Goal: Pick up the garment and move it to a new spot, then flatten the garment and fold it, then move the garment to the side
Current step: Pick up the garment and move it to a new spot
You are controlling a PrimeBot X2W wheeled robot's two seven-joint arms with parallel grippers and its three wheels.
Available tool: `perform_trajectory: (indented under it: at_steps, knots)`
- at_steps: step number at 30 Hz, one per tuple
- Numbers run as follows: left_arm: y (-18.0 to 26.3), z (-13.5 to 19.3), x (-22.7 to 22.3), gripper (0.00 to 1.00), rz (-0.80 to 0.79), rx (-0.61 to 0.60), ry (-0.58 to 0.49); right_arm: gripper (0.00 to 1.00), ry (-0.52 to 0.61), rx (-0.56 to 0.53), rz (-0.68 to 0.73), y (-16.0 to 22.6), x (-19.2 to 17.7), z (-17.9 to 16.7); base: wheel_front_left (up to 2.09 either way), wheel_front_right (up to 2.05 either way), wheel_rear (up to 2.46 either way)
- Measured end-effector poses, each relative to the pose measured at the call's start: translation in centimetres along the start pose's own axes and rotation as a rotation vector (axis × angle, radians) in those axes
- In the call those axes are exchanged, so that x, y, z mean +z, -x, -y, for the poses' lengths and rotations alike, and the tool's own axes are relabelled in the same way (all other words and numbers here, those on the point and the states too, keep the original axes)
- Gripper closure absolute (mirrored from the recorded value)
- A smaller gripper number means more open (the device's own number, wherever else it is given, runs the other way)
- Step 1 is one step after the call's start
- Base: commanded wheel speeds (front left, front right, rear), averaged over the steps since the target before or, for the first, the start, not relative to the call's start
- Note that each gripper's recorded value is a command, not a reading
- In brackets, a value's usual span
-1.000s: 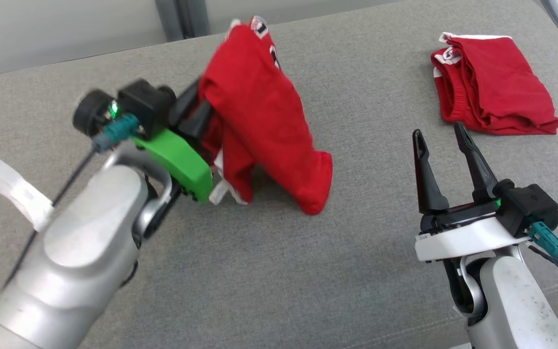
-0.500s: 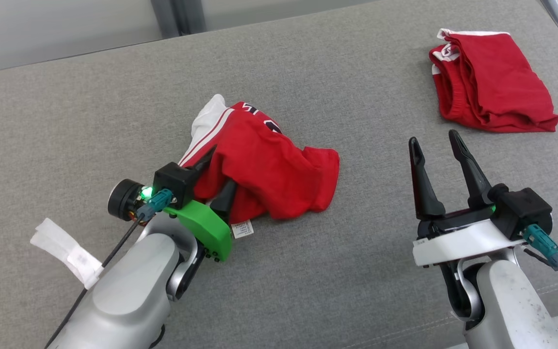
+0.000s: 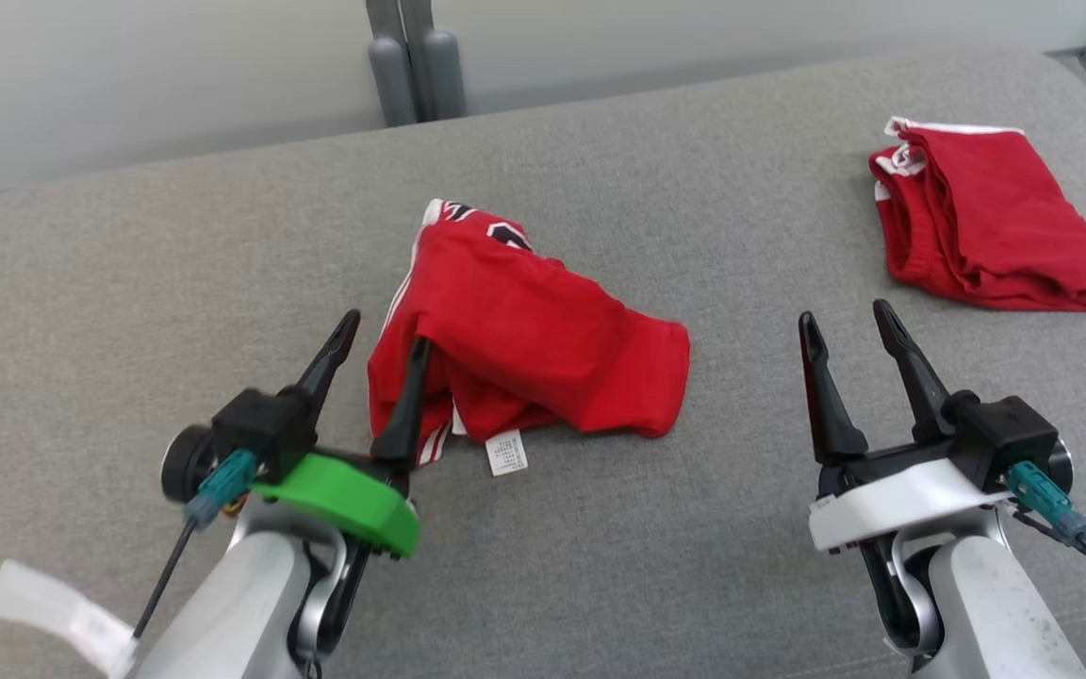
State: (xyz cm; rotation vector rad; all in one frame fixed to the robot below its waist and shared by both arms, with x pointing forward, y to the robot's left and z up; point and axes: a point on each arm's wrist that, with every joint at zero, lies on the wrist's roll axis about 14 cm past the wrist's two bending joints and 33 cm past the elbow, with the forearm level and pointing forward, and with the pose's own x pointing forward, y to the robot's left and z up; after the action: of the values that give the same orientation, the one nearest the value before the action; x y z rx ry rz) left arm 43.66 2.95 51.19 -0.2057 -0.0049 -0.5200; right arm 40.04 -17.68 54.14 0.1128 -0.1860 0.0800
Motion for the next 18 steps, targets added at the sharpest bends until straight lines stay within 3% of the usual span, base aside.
perform_trajectory:
  at_steps: [18]
  knots:
    - [9.4,-4.3,1.2,0.0,0.075,0.293,0.078,0.0,0.006,0.03,-0.007,2.2,0.2,-1.4,0.0,0.0,0.0]
